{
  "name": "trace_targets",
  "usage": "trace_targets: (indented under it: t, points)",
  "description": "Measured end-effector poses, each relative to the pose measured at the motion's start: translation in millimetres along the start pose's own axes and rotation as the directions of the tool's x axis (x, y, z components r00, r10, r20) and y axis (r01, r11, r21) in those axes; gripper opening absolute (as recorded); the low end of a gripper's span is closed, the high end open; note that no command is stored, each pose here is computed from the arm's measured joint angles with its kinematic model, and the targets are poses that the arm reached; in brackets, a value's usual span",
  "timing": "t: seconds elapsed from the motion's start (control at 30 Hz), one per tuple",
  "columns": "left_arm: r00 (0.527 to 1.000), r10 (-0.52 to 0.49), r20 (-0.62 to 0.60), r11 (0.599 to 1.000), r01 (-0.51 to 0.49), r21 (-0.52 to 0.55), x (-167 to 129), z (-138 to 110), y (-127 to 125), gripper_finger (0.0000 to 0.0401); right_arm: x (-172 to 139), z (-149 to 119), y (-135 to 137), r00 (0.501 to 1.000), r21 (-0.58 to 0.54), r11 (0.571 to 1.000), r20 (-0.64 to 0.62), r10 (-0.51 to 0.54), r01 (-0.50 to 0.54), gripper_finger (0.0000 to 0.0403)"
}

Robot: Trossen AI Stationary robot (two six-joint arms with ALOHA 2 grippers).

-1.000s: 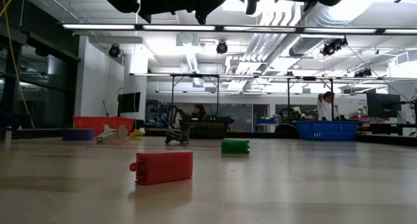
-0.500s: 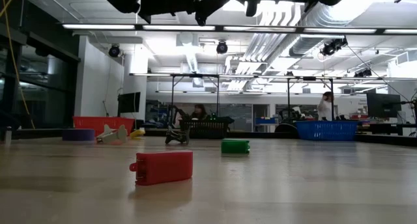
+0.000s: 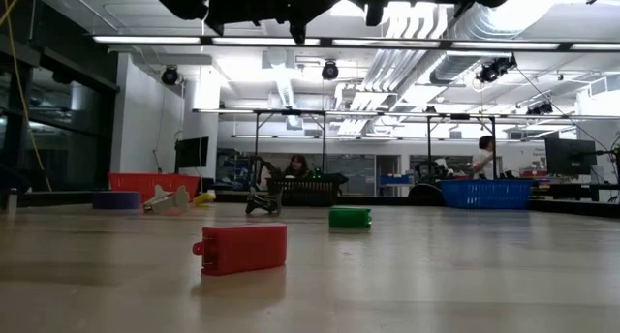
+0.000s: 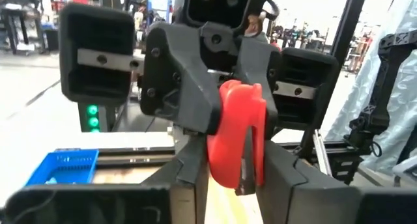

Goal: Pick and place Stapler, Stapler remover, tape
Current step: Put the right red stapler into the red bin

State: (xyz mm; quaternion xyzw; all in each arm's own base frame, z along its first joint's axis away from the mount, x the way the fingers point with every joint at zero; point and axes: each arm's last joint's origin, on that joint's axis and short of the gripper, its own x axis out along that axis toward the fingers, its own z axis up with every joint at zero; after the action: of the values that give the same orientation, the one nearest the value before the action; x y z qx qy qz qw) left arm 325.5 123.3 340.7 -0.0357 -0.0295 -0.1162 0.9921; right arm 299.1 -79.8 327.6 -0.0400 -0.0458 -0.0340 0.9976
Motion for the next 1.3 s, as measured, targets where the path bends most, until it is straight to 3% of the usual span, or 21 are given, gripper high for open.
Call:
trace_targets:
  t: [0.43, 1.07, 1.3]
  points:
    - [0.999, 0.020, -0.031, 1.000, -0.021, -0.021, -0.1, -3.7, 1.0, 0.0081, 0.1, -1.9, 0.1, 1.000, 0.017, 1.000, -0.015, -0.005, 0.005, 0.0076]
    - [0.999, 0.031, -0.022, 0.999, -0.031, -0.007, -0.4, -1.5, 0.9, 0.0076, -3.0, 3.6, 1.7, 1.000, 0.061, 0.998, 0.013, 0.014, -0.015, 0.0208]
    - [0.997, 0.070, -0.023, 0.997, -0.071, -0.011, -0.5, -1.9, 2.1, 0.0076, -6.9, 9.7, 2.4, 0.999, 0.085, 0.996, 0.033, 0.023, -0.025, 0.0231]
